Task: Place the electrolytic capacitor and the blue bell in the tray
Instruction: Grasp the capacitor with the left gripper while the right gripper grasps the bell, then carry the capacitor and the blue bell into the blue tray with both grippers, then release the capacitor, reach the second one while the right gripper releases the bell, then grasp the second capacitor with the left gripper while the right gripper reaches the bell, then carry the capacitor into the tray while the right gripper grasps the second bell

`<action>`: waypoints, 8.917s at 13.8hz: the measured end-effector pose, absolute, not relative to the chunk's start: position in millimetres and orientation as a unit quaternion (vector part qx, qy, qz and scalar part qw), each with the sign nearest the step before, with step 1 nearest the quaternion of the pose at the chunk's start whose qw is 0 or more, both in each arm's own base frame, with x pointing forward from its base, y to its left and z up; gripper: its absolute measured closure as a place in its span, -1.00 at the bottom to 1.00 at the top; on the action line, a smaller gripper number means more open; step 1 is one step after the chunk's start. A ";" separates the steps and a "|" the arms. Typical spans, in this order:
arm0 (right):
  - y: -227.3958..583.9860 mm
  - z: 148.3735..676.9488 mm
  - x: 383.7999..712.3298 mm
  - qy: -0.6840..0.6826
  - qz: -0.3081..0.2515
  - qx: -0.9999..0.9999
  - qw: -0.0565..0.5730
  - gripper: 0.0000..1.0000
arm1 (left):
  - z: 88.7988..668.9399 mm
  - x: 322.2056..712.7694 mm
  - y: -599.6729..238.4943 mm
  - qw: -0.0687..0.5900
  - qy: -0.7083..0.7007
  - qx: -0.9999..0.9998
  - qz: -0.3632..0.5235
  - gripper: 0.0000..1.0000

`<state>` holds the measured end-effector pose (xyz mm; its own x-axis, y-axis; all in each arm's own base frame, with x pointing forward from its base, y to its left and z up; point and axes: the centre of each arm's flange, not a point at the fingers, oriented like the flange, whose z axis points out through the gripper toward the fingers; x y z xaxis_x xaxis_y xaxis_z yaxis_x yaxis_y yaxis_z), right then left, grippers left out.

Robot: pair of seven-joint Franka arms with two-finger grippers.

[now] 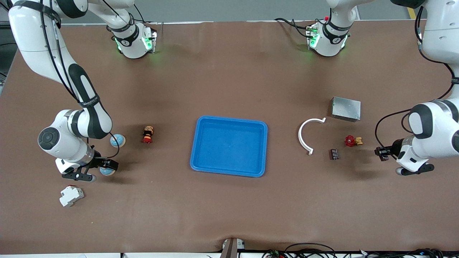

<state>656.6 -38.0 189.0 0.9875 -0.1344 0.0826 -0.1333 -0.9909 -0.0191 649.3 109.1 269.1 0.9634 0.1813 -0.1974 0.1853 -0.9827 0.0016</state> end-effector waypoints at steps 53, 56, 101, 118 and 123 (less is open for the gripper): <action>407.6 239.8 520.1 0.314 0.000 -0.949 0.017 -0.27 | 195.7 540.6 -441.2 0.017 0.397 0.916 -0.050 -0.59; 413.5 226.2 517.9 0.320 -0.002 -0.947 0.018 -0.27 | 234.3 557.1 -431.1 0.003 0.394 0.918 -0.037 -1.00; 322.7 336.2 617.8 0.242 -0.016 -0.969 -0.043 -1.00 | 187.0 614.1 -63.6 0.000 0.091 0.996 -0.014 0.33; -8.6 269.9 553.7 0.086 -0.068 -0.994 -0.018 -1.00 | 336.3 641.2 -184.7 0.019 0.218 0.975 -0.031 0.33; -13.0 255.9 544.7 0.087 -0.081 -0.993 -0.016 -1.00 | 369.4 624.5 -284.9 0.041 0.267 0.963 -0.023 0.33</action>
<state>544.7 -13.0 255.9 0.9718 -0.1705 0.1632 -0.1755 -0.9843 0.0167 624.5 -284.9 369.4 0.8567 0.5117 -0.0651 0.5154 -0.8544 0.0662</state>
